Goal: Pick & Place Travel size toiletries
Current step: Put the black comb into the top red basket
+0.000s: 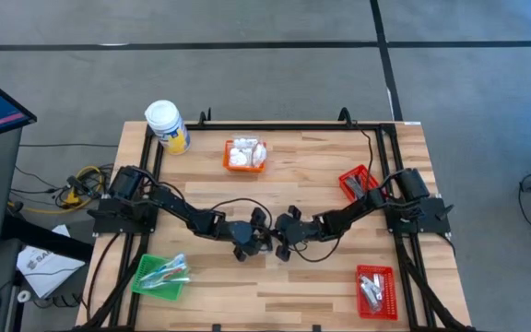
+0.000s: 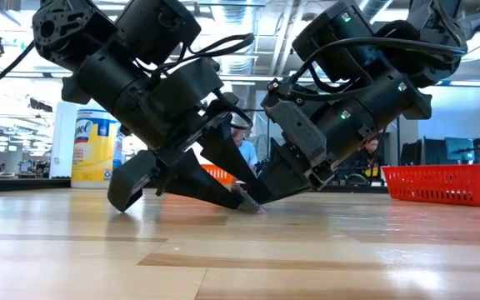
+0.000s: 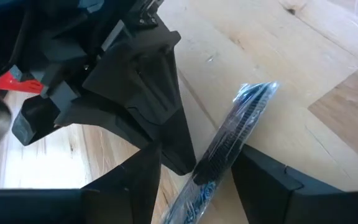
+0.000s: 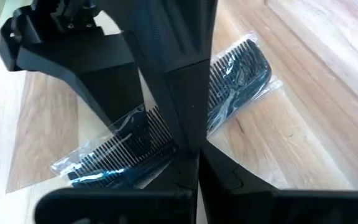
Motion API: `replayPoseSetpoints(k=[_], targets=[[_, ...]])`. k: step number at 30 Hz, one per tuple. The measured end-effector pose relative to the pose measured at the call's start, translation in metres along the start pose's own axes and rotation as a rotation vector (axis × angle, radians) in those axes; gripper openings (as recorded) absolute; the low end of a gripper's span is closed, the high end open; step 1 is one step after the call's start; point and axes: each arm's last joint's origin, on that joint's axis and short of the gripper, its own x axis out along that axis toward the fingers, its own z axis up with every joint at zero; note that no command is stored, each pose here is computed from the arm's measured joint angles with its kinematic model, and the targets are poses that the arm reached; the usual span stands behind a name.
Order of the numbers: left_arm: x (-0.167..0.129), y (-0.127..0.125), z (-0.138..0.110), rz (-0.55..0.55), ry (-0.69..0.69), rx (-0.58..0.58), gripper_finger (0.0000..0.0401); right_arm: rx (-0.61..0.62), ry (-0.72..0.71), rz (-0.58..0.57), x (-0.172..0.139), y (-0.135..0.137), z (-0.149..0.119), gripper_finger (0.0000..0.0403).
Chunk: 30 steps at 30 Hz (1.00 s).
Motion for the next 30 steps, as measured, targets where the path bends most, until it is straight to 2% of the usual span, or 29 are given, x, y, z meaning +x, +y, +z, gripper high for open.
replayPoseSetpoints(k=[4, 8, 17, 24, 30], targets=[[0.001, 0.001, -0.002, 0.002, 0.007, -0.048, 0.0168, 0.001, -0.003, 0.0, 0.0, 0.0, 0.0, 0.0], [0.002, 0.003, -0.005, 0.003, 0.022, -0.114, 0.0134, 0.001, -0.004, 0.001, 0.0, 0.0, 0.0, 0.0], [0.002, 0.003, -0.008, -0.004, 0.046, -0.278, 0.0012, -0.011, 0.044, -0.033, -0.001, -0.002, -0.003, 0.0], [-0.001, 0.002, -0.006, -0.014, 0.062, -0.382, 0.0005, -0.031, 0.045, -0.053, -0.002, -0.002, -0.003, 0.0], [-0.011, -0.001, -0.002, -0.04, 0.079, -0.394, 0.0004, -0.046, 0.047, -0.076, -0.003, -0.003, -0.004, 0.0]])
